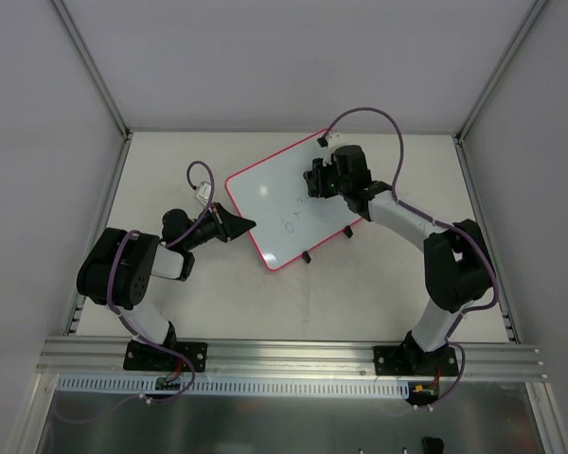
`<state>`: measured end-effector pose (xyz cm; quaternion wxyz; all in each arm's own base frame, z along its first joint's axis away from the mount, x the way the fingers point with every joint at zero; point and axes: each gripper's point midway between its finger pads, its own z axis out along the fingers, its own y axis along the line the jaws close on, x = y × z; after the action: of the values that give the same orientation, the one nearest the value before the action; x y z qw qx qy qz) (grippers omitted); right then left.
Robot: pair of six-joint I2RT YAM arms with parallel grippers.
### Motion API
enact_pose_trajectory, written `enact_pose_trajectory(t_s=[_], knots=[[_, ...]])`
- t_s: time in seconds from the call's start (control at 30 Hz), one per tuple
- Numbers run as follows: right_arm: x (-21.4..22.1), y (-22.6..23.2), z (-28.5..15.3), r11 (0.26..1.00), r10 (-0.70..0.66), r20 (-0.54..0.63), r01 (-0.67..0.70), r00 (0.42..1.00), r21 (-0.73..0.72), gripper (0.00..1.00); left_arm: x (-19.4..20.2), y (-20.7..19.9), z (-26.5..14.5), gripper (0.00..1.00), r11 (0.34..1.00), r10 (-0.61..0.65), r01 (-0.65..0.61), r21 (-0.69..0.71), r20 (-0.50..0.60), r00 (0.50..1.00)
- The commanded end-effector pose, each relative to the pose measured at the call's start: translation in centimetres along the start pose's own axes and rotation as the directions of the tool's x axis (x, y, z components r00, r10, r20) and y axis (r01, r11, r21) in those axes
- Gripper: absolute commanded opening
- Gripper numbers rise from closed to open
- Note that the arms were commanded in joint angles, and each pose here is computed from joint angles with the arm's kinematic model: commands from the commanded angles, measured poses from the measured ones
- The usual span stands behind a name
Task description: Erase the whiteboard
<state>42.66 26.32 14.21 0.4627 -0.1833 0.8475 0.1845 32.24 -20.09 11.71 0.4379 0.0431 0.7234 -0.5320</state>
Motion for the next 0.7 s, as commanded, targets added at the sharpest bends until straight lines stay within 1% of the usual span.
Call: enact_pose_trajectory(t_s=[0.0, 0.03, 0.23, 0.37, 0.4, 0.5, 0.67], knots=[[1.5, -7.3, 0.1, 0.978, 0.024, -0.052, -0.013, 0.998, 0.207, 0.00, -4.0, -5.2, -0.2, 0.00, 0.921, 0.316, -0.350, 0.170, 0.198, 0.928], [1.5, -8.4, 0.0, 0.974, 0.040, -0.049, -0.028, 0.998, 0.225, 0.00, -4.0, -5.2, -0.2, 0.00, 0.921, 0.316, -0.350, 0.170, 0.198, 0.928], [1.1, -11.3, -0.1, 0.963, 0.102, -0.029, -0.091, 0.994, 0.252, 0.00, -3.9, -5.1, -0.2, 0.00, 0.921, 0.316, -0.350, 0.169, 0.198, 0.928], [1.5, -11.8, 0.1, 0.961, 0.121, -0.036, -0.108, 0.992, 0.253, 0.00, -3.9, -5.1, -0.1, 0.00, 0.921, 0.317, -0.350, 0.168, 0.197, 0.928], [1.5, -11.0, 0.2, 0.970, 0.128, -0.036, -0.117, 0.991, 0.215, 0.00, -3.9, -5.0, -0.1, 0.00, 0.922, 0.315, -0.348, 0.168, 0.196, 0.929], [1.6, -10.2, 0.4, 0.974, 0.128, -0.026, -0.121, 0.991, 0.190, 0.00, -3.9, -5.1, -0.1, 0.00, 0.922, 0.314, -0.348, 0.169, 0.196, 0.929], [2.3, -6.9, 0.2, 0.989, 0.070, -0.013, -0.068, 0.997, 0.131, 0.00, -4.0, -5.2, -0.2, 0.00, 0.921, 0.315, -0.349, 0.171, 0.199, 0.928]])
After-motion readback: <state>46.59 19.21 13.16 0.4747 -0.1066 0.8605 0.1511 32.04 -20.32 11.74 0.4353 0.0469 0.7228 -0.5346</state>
